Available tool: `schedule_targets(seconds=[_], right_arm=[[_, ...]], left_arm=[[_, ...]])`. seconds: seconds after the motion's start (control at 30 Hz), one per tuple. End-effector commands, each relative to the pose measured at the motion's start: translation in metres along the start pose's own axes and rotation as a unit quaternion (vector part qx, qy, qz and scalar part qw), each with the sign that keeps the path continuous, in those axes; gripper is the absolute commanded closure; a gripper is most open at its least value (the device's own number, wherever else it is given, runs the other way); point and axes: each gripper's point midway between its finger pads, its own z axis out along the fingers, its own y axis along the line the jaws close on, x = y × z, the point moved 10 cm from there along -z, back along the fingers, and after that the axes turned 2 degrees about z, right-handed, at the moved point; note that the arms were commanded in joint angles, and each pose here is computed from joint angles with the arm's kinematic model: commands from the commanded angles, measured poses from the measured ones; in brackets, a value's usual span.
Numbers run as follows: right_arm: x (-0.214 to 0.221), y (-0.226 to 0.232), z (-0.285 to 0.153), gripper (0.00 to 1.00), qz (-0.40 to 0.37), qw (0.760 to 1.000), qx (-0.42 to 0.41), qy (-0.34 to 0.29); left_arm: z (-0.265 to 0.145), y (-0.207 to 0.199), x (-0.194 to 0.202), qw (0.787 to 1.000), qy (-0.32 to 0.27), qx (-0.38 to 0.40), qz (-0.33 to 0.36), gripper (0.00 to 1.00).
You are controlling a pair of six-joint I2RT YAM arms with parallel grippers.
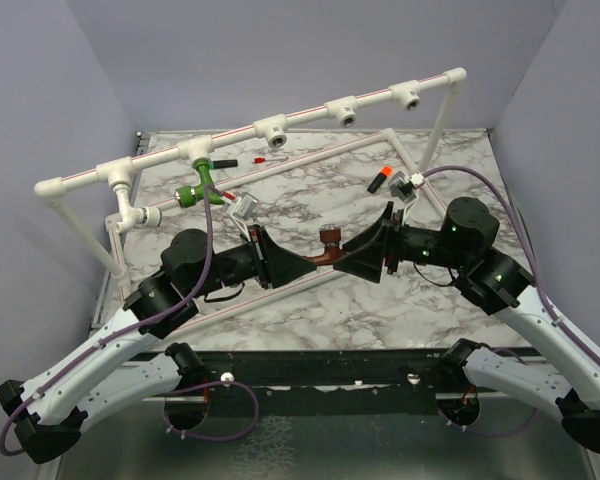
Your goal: Install the water faucets
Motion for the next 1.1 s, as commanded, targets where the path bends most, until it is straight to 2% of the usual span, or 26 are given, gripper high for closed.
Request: schedule_targets(seconds=[0.0,0.4,1.07], right_arm=[[-0.008,0.019,0.0,0.25,0.006,0.996,-0.087,-0.015],[-0.006,0.02,0.009,0.31,0.037,0.988,-0.146,-0.024],[-0.009,0.028,0.001,0.49,0.023,0.985,-0.162,-0.047]], left_arm=[[-0.006,-0.014,-0.005,0.997,-0.017,0.074,0.03,1.0],[-0.016,-0.033,-0.016,0.984,-0.069,0.151,0.063,1.0],[-0.017,-0.027,-0.015,0.987,-0.075,0.124,0.066,1.0]])
